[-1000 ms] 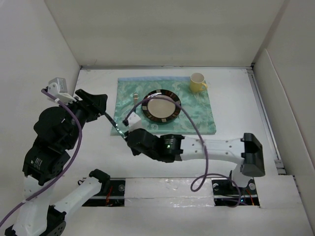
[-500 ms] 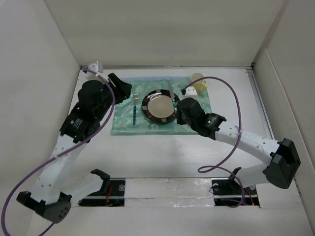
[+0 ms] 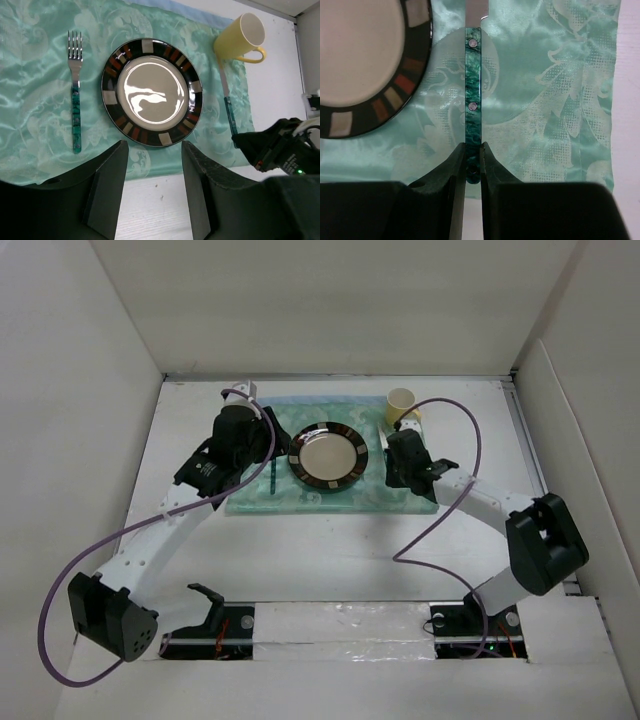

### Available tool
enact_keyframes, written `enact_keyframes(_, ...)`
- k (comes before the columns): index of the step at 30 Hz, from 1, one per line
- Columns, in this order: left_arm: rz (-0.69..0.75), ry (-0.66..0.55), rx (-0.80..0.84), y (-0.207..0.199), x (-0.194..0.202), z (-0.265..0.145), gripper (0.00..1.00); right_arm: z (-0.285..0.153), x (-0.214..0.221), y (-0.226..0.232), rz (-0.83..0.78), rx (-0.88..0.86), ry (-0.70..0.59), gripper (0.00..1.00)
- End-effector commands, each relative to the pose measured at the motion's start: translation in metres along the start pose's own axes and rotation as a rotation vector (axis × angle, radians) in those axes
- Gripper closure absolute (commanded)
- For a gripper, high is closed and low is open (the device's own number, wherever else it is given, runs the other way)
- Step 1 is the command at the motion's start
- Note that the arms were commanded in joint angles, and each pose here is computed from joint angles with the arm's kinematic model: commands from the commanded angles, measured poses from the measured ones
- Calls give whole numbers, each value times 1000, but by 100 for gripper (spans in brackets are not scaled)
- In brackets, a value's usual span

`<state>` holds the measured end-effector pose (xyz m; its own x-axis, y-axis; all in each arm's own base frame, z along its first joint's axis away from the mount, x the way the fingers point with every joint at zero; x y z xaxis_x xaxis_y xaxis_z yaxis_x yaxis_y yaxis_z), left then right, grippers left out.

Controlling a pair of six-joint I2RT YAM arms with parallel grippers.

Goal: Set the dinner table for one person

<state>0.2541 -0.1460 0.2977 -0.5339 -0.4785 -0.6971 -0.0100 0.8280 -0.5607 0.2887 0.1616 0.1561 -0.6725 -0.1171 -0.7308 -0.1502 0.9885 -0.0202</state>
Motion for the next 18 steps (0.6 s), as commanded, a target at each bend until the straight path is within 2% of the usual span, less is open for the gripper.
enact_keyframes(1,8,-74,104,-15,-14,-5,57,9,-19,4,-14,-33,-67,100)
enact_keyframes(18,18,-26,80,-7,-2,8,57,42,0,16,66,32,27,100)
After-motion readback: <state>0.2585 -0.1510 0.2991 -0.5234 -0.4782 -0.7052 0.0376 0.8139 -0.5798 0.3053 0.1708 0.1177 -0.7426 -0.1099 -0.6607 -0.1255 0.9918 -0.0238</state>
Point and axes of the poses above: each gripper's point midway between its finger pads, its own z axis out along the fingers, its own y axis along the line the jaws close on, x = y × z, the point moved 9 cm from there along -z, back along the fingers, and after that the axes turned 9 degrees about -z, right-handed, at the moved point
